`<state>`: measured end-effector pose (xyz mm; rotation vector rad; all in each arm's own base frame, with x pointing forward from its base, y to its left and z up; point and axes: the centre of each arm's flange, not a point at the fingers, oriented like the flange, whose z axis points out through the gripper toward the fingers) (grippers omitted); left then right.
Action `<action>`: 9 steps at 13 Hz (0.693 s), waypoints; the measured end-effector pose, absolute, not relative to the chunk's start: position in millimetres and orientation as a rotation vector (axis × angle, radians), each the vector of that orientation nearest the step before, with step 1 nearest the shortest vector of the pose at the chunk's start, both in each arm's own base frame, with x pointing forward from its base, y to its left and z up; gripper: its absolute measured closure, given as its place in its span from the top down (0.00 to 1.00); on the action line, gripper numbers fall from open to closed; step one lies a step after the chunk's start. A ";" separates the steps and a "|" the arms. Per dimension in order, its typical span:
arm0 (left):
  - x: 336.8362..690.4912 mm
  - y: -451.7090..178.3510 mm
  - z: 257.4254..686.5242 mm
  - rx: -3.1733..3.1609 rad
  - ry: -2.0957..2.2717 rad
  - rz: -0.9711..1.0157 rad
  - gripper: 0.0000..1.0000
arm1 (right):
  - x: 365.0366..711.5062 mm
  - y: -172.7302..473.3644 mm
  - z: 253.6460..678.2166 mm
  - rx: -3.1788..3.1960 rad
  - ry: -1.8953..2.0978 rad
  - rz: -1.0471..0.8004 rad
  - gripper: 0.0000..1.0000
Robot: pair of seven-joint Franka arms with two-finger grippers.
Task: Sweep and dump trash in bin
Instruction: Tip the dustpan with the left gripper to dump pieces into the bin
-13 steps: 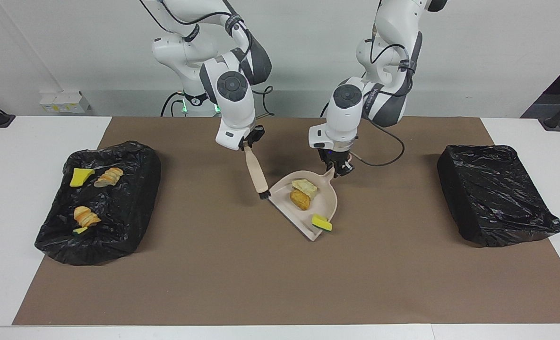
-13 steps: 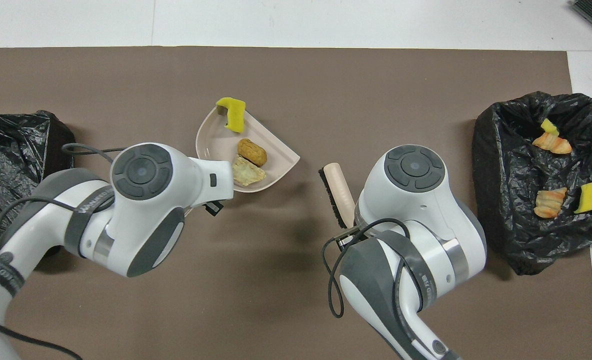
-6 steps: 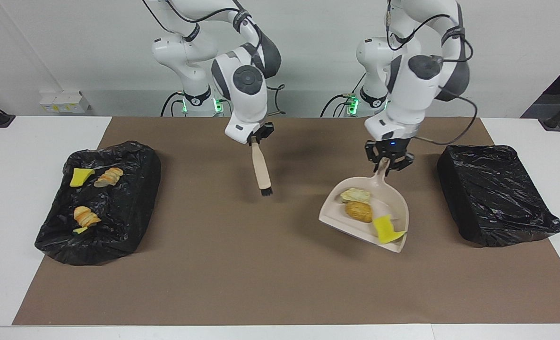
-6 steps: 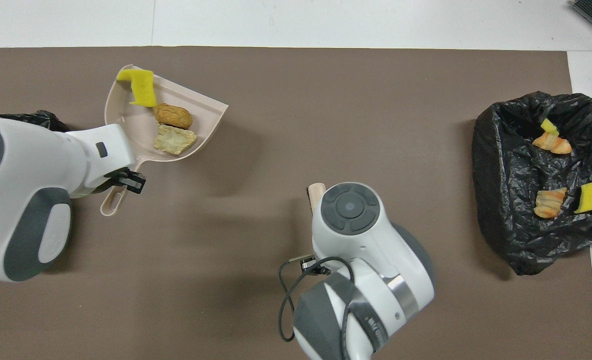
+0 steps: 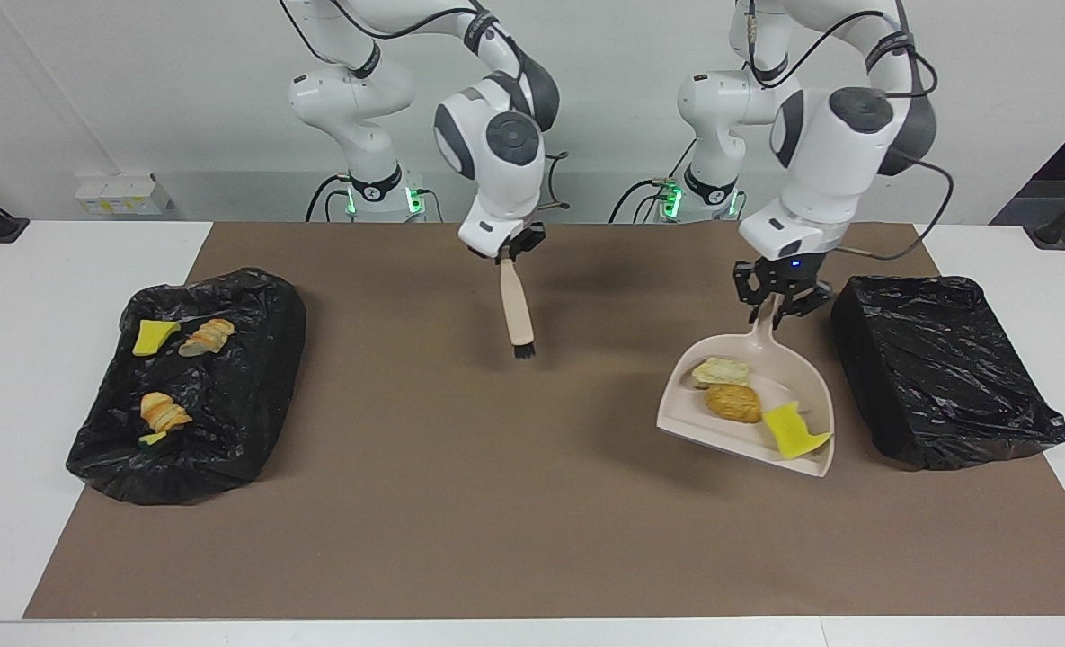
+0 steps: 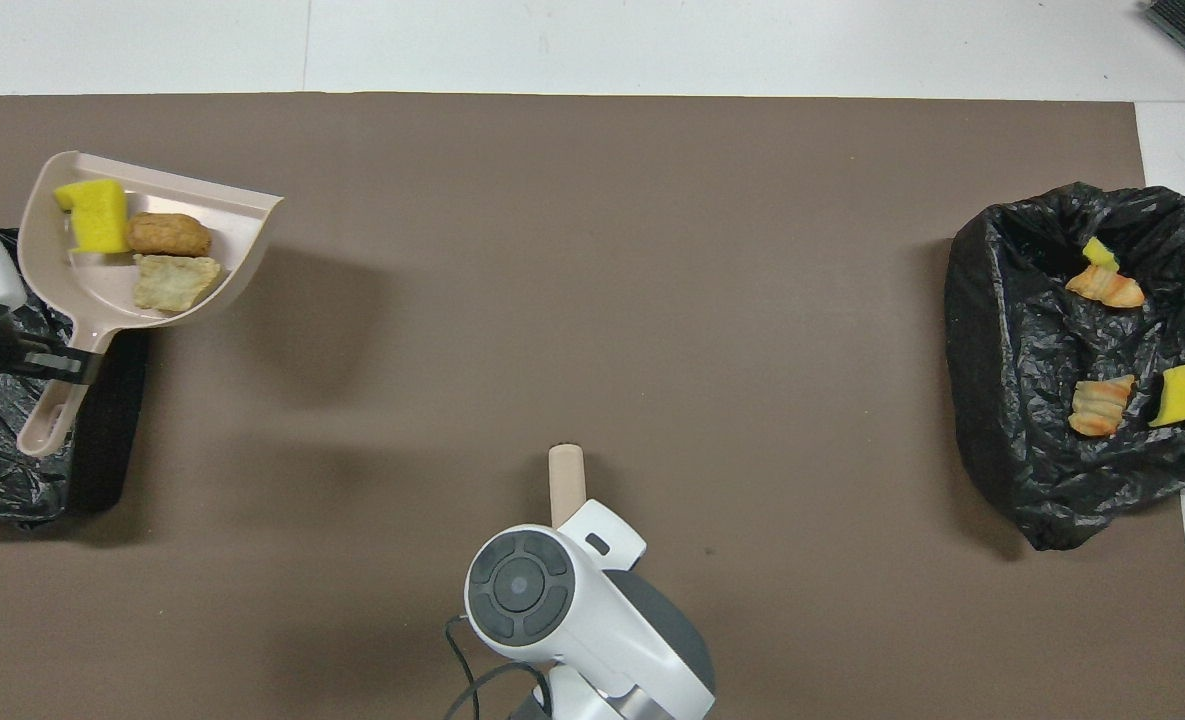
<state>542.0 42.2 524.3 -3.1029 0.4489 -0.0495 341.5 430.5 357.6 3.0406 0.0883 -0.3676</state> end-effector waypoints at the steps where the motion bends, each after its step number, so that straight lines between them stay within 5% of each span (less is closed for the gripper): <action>1: 539.3 70.5 524.9 -3.101 0.469 -0.051 0.31 | 335.6 437.3 346.9 3.038 0.082 -0.372 0.26; 5: 508.0 196.3 522.2 -3.045 0.686 -0.028 0.31 | 333.5 441.9 328.0 3.045 0.077 -0.375 0.26; 9: 483.8 258.0 523.1 -2.804 0.920 0.165 0.31 | 334.1 441.5 334.0 3.027 0.080 -0.391 0.62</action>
